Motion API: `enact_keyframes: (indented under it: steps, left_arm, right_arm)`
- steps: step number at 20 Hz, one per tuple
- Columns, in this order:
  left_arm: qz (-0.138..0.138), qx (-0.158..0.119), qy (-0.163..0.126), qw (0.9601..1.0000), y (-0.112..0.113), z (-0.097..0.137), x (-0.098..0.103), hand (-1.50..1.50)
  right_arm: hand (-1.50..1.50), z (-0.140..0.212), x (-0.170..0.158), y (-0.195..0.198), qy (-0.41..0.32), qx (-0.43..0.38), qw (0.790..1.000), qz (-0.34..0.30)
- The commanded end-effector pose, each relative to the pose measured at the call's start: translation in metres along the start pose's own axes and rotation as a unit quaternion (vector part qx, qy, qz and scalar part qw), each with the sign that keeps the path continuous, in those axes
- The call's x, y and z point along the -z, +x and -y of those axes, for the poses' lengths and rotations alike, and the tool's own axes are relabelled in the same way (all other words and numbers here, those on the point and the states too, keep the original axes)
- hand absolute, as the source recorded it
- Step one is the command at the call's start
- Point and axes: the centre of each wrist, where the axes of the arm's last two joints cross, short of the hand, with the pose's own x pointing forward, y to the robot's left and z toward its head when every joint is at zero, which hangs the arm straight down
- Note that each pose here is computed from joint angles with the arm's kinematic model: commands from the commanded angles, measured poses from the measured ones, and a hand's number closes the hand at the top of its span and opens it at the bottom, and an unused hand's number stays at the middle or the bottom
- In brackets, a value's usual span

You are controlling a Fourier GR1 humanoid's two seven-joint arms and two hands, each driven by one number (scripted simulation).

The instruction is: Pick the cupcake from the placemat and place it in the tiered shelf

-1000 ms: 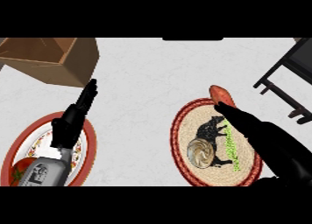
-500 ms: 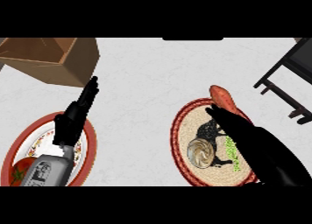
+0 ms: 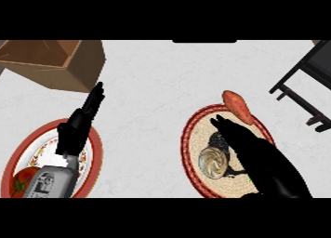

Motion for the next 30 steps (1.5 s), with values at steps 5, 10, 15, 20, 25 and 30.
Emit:
enact_keyframes:
  steps: [5,10,15,20,25,30]
  left_arm:
    - [0.003,0.001,0.0,1.0,0.004,-0.001,-0.002,0.0]
    - [-0.005,0.002,0.006,1.0,0.004,-0.006,-0.004,0.0]
    - [0.005,0.001,0.004,1.0,-0.012,0.004,0.009,0.0]
    - [0.0,-0.005,0.009,0.9999,-0.004,0.007,-0.006,0.0]
    - [0.002,-0.007,0.0,1.0,-0.004,0.02,0.0,0.0]
    - [0.005,0.0,0.004,1.0,0.016,-0.004,0.008,0.0]
  right_arm:
    - [-1.5,-0.007,0.001,-0.005,0.0,-0.013,1.0,-0.023]
    - [-1.5,-0.023,0.008,-0.006,0.013,-0.02,0.999,-0.022]
    - [-1.5,-0.009,0.019,-0.004,0.02,-0.035,0.999,-0.031]
    - [-1.5,-0.043,0.017,-0.001,0.013,-0.038,0.998,-0.039]
    - [-1.5,-0.04,0.047,-0.017,0.02,-0.045,0.998,-0.045]
    - [-1.5,-0.064,0.052,-0.019,0.022,-0.047,0.997,-0.05]
